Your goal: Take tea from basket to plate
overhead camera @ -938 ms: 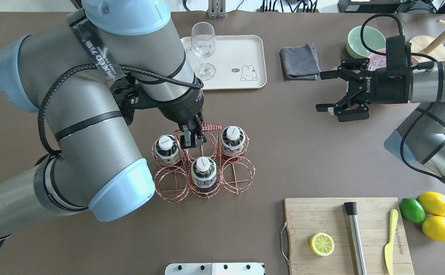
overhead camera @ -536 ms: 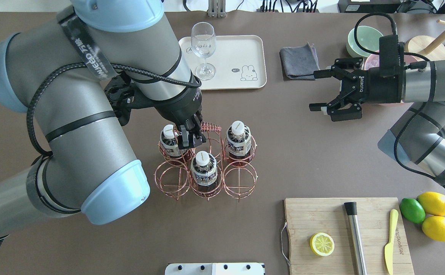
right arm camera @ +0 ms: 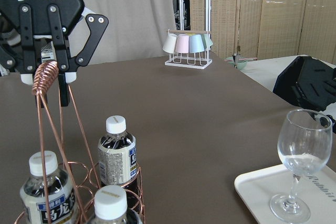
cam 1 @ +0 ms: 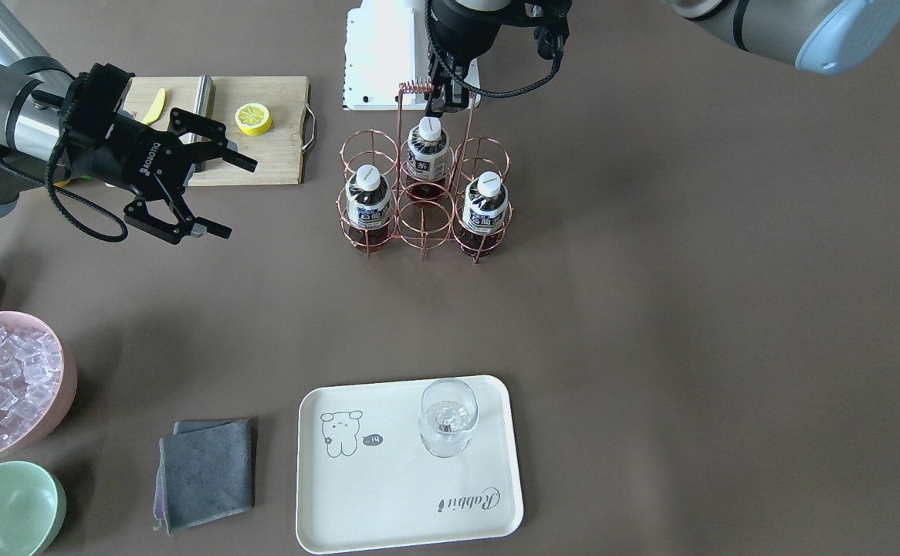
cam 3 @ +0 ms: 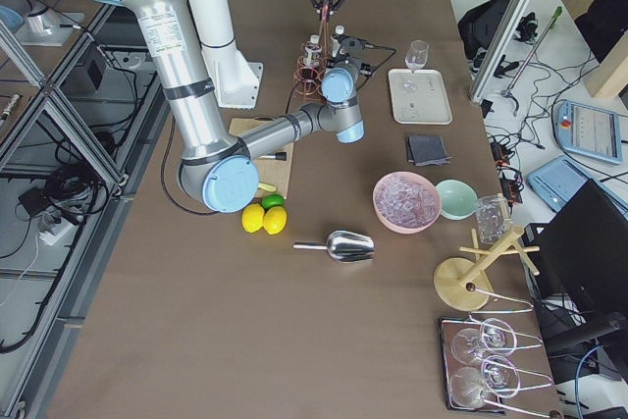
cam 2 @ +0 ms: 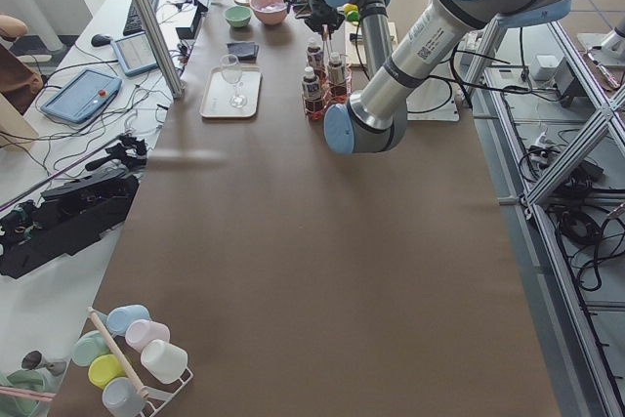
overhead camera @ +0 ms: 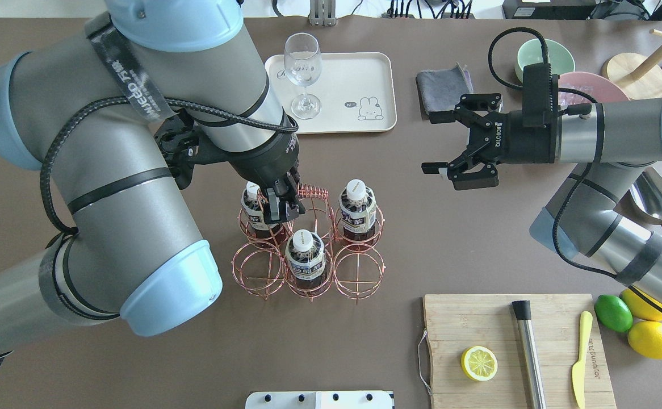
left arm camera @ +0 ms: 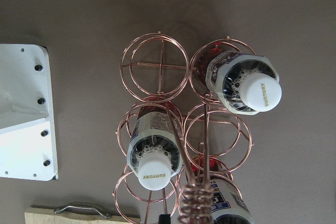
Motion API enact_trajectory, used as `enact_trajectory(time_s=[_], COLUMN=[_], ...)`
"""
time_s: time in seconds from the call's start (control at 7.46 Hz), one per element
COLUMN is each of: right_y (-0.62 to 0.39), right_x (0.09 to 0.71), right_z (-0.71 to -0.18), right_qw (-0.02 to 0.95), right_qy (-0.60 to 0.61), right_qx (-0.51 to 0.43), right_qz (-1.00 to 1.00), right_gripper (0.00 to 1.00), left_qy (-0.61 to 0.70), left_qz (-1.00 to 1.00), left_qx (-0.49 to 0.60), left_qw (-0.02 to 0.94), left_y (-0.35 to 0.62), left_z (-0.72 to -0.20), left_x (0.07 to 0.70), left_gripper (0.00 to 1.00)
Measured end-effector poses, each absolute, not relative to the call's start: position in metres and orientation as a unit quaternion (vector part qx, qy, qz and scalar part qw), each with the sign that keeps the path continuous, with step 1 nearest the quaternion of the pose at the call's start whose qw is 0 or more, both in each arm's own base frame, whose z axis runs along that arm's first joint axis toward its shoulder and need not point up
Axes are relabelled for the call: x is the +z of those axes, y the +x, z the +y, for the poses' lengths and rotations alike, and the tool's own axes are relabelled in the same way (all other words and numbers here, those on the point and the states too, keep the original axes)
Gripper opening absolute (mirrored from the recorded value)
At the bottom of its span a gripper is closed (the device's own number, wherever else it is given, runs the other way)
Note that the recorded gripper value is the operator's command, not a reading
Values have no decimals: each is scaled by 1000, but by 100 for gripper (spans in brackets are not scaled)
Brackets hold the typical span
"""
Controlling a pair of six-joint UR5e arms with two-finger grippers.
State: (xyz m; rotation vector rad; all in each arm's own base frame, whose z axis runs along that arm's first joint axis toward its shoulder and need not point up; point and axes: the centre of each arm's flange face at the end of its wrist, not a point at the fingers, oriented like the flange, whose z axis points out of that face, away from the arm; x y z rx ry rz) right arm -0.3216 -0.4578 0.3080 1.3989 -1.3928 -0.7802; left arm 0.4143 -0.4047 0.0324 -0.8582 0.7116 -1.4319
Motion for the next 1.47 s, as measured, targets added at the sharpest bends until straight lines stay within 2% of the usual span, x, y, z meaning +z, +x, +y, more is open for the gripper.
enact_trajectory(time_s=[0.54,1.47], right_y=[-346,-410], right_x=[268,285], right_z=[-439,-393], right_qw=[446,447], right_qy=[607,580], right_qx=[-320,-325], right_qz=[-574,-599], right_gripper=[98,98], left_qy=[-372,-375], left_qz=[312,309], left_qx=[-620,-611], left_qw=[617,625], left_y=[415,425], left_z=[-403,-393], left_x=[31,30], left_gripper=[0,0])
